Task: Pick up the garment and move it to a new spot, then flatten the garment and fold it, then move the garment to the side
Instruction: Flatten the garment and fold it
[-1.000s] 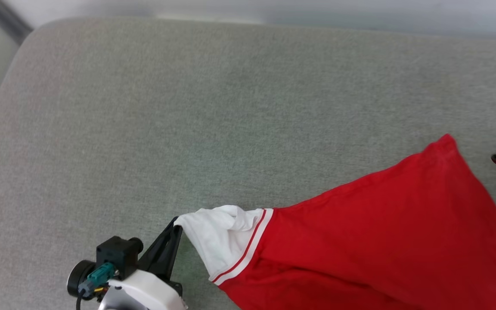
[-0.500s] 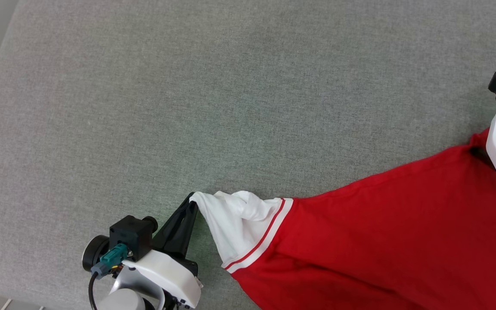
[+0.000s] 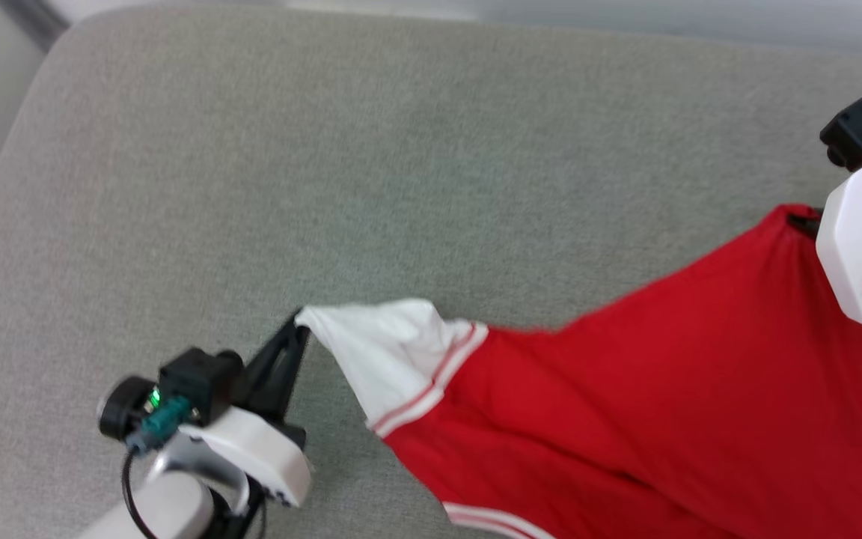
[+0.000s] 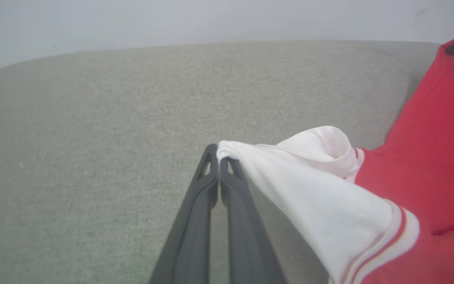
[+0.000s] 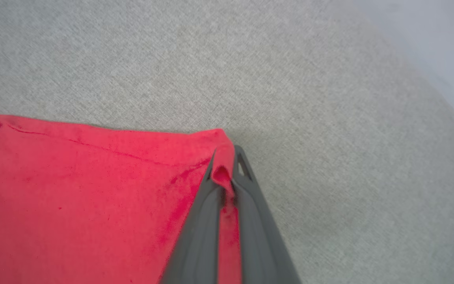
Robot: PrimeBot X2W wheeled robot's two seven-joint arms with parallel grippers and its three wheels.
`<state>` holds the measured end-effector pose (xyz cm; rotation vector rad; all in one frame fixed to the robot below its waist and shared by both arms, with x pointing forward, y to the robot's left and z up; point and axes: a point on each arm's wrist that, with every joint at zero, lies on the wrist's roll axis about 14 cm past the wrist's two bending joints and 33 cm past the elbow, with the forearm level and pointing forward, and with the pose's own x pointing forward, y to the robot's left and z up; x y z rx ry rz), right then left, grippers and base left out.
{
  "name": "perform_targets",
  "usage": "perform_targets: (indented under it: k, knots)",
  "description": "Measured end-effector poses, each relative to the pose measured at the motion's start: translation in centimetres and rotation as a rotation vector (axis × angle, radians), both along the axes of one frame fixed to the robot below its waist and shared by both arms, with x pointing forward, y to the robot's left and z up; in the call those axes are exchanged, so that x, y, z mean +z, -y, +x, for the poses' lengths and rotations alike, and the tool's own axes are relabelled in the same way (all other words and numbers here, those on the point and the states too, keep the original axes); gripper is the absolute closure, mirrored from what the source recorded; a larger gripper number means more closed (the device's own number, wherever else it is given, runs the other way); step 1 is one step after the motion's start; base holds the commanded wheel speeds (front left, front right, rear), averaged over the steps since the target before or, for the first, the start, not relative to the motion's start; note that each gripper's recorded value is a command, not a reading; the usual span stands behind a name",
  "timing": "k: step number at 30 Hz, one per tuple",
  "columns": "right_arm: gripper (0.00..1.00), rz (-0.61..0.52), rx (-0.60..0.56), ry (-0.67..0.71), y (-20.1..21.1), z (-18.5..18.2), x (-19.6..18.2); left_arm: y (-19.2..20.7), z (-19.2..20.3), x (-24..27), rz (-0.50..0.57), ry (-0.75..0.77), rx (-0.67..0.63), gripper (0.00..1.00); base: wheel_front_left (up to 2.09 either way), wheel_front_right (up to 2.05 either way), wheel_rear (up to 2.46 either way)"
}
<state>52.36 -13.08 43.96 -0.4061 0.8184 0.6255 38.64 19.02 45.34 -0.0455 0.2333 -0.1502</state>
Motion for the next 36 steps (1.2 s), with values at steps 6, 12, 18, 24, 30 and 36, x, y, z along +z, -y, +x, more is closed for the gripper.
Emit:
perform_targets:
  k: [6, 12, 18, 24, 30, 36]
  knots:
    - [1.0, 0.116, -0.018, 0.257, 0.8, 0.8, 8.7, 0.5, 3.6, 8.0, 0.081, 0.215, -0.081, 1.0, 0.0, 0.0, 0.0]
    - [1.0, 0.203, -0.062, 0.506, 2.8, 1.4, 16.6, 3.5, 7.1, 16.3, 0.113, 0.408, -0.19, 1.0, 0.0, 0.0, 0.0]
    - [1.0, 0.238, -0.085, 0.687, 3.5, 3.6, 21.7, 4.6, 11.2, 24.1, 0.171, 0.576, -0.23, 1.0, 0.0, 0.0, 0.0]
    - [1.0, 0.248, -0.097, 0.802, 2.9, 7.0, 25.0, 5.1, 15.6, 29.2, 0.215, 0.677, -0.238, 1.0, 0.0, 0.0, 0.0]
    - [1.0, 0.228, -0.128, 0.881, 2.6, 11.0, 27.0, 5.0, 20.2, 32.9, 0.27, 0.741, -0.226, 1.0, 0.0, 0.0, 0.0]
    - [1.0, 0.187, -0.145, 0.951, 2.2, 14.4, 29.0, 4.9, 23.9, 36.0, 0.313, 0.8, -0.207, 1.0, 0.0, 0.0, 0.0]
